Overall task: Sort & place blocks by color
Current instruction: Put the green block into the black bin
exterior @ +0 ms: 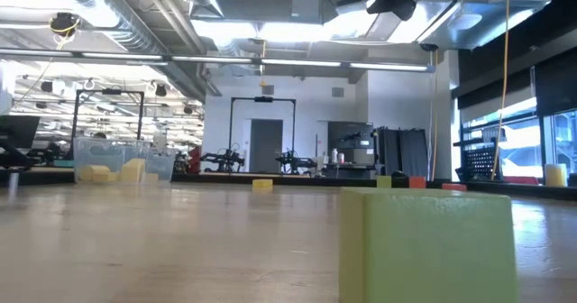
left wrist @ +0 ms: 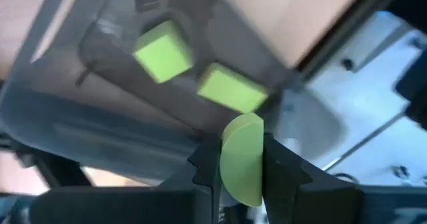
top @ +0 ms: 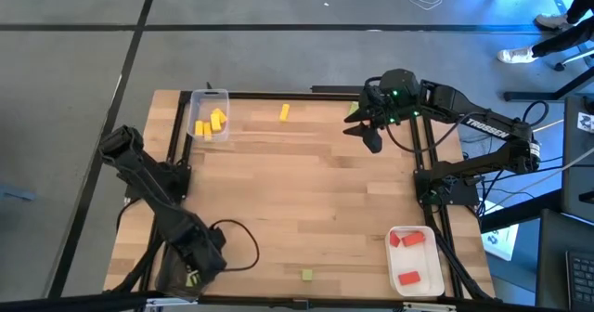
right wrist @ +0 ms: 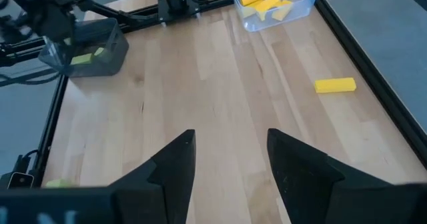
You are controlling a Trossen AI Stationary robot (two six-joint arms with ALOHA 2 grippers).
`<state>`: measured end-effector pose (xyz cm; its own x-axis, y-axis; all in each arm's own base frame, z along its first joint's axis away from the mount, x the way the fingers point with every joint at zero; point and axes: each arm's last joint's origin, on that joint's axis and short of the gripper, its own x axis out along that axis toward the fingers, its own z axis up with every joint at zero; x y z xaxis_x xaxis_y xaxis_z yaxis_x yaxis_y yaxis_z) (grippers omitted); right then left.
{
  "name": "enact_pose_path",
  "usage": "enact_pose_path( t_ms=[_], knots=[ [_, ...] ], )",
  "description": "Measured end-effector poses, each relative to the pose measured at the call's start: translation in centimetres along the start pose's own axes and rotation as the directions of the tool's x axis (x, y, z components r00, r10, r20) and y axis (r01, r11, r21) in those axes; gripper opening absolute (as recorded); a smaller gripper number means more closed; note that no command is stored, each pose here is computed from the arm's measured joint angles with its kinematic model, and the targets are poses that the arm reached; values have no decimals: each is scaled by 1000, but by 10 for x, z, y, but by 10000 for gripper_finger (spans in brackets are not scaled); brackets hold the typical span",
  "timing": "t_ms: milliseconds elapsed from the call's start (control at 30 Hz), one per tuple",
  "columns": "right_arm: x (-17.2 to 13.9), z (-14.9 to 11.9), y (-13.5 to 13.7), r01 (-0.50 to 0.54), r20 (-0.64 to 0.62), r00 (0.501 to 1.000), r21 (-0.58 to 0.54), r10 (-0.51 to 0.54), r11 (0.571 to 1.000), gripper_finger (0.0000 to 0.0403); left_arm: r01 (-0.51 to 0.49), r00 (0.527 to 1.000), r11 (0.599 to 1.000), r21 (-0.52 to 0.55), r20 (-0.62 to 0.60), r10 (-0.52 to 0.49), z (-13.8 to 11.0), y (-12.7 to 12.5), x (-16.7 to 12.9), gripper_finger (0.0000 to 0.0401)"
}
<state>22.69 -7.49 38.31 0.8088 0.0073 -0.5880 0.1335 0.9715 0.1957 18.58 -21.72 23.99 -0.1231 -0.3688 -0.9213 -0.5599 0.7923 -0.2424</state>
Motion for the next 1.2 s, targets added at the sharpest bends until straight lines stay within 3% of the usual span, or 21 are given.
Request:
enact_pose_path(
  t_ms=[200,433,667,800,967,1100,1200],
  knots=[
    [0,0,0,-1,0,1000,0,1,1000,185,-43,999,999,22,19,42,4,10,13,100],
    [0,0,0,-1,-1,1000,0,1,1000,185,-51,998,996,68,25,50,5,11,14,102],
    [0,0,0,1,-1,1000,107,-1,994,185,-35,988,999,-29,151,39,8,14,6,102],
    [0,-1,-2,81,-7,997,236,-81,968,185,-11,936,997,-79,350,38,14,18,-6,103],
    [-1,-8,-7,265,-76,964,315,-254,911,185,-2,877,993,-121,477,60,20,31,-27,103],
    [4,-9,-14,354,-110,934,428,-341,832,185,-6,818,985,-172,566,104,24,47,-48,104],
    [16,-9,-18,375,-140,927,390,-348,841,185,7,780,983,-186,616,111,27,60,-64,104]
  ],
)
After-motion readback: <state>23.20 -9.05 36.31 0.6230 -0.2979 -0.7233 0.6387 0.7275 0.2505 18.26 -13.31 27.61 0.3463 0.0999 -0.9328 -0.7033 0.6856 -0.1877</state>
